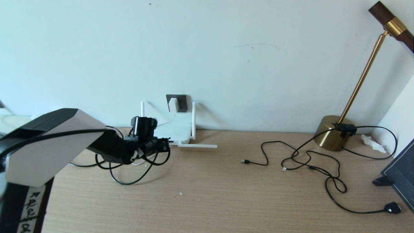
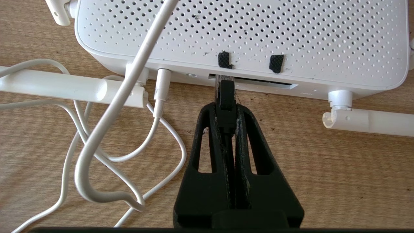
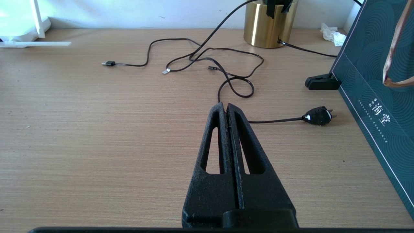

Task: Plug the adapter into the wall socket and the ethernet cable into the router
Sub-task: Plug cable into router interface

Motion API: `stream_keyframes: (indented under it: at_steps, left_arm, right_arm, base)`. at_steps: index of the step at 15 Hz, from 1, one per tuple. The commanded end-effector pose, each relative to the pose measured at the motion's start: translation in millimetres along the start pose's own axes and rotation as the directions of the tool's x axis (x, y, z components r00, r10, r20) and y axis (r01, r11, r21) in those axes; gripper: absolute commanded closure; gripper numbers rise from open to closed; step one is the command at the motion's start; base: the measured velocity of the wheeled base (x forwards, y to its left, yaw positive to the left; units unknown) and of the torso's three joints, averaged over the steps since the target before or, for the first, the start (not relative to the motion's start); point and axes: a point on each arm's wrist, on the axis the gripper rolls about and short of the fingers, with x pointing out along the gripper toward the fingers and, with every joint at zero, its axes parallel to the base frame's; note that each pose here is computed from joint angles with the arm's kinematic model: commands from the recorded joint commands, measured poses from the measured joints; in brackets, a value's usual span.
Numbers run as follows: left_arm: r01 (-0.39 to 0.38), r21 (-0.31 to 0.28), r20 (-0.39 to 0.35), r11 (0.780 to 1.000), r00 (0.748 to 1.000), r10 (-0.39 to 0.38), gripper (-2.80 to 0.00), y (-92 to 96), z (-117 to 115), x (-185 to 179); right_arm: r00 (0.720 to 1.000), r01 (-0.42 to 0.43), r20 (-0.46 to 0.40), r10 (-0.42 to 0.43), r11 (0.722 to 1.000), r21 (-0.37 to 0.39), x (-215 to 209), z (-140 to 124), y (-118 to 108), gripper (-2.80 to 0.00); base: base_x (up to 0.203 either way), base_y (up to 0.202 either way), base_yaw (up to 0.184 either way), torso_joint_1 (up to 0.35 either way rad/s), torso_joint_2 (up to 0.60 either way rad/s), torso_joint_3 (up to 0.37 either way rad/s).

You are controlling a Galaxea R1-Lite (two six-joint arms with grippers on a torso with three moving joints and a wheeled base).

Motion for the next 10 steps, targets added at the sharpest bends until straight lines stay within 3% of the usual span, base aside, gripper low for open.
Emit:
stream_keyframes:
  at_steps: [1,10]
  left_arm:
    - [0.0,-0.002,0.006,1.0,1.0,0.0,0.0,-0.4,0.8,1.1]
    - [-0.002,-0.002,0.003,1.0,1.0,0.002,0.0,0.4,0.5,1.2]
  right_arm:
    - [1.0,0.001,0.001,-0.001,1.0,0.0,0.0,0.0,0.0,0.0]
    - [1.0,0.001,0.001,-0.001,1.0,0.0,0.0,0.0,0.0,0.0]
  base:
    - [0.0,0.0,0.0,0.0,0.0,0.0]
    - [0.0,0.0,0.0,0.0,0.0,0.0]
